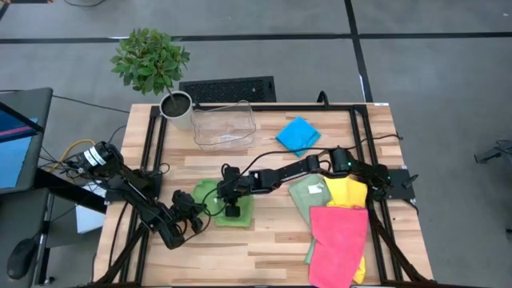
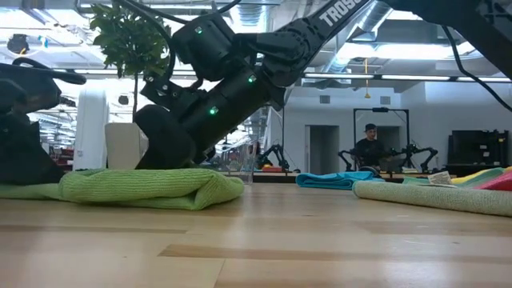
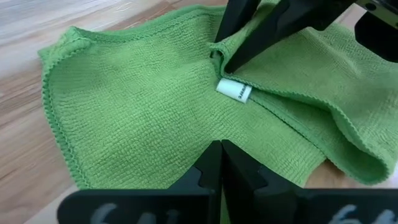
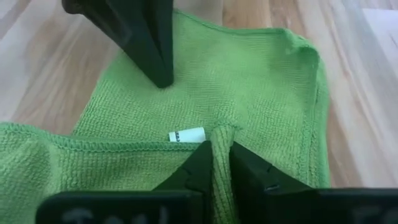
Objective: Fold microfiber towels
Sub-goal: Fold the green microfiber cloth
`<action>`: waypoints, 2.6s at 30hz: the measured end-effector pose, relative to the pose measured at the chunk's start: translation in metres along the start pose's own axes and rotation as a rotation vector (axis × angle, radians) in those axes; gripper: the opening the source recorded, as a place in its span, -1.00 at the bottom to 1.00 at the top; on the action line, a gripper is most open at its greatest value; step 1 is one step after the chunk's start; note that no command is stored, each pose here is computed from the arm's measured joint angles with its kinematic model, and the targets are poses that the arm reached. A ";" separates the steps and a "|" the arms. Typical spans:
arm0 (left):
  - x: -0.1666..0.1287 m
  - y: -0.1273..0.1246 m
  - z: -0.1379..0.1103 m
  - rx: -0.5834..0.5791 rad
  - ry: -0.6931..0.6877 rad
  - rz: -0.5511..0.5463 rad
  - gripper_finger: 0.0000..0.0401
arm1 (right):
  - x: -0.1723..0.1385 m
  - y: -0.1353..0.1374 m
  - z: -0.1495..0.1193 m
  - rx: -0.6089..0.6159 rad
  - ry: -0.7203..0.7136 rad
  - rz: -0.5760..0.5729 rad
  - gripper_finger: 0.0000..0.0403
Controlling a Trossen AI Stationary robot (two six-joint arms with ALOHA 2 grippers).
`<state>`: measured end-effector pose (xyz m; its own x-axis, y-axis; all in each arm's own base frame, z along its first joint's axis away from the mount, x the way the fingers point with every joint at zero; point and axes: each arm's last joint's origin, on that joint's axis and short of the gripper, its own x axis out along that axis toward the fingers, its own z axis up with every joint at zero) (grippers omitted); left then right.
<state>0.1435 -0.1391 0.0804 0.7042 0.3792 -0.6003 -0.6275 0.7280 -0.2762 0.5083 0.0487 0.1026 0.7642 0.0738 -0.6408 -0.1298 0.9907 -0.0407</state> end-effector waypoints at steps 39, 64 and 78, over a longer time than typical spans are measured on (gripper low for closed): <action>0.000 0.000 0.000 0.010 0.016 0.002 -1.00 | -0.010 -0.007 0.005 0.004 0.031 -0.007 -0.27; 0.000 0.000 -0.001 0.018 0.021 0.002 -1.00 | -0.026 0.009 0.012 0.009 0.103 -0.064 -0.89; 0.000 0.000 -0.001 0.029 0.023 0.001 -1.00 | -0.033 0.011 -0.006 0.043 0.235 -0.122 -0.88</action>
<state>0.1430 -0.1394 0.0797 0.6952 0.3672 -0.6179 -0.6182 0.7441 -0.2533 0.4773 0.0565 0.1186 0.6045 -0.0696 -0.7936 -0.0150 0.9950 -0.0987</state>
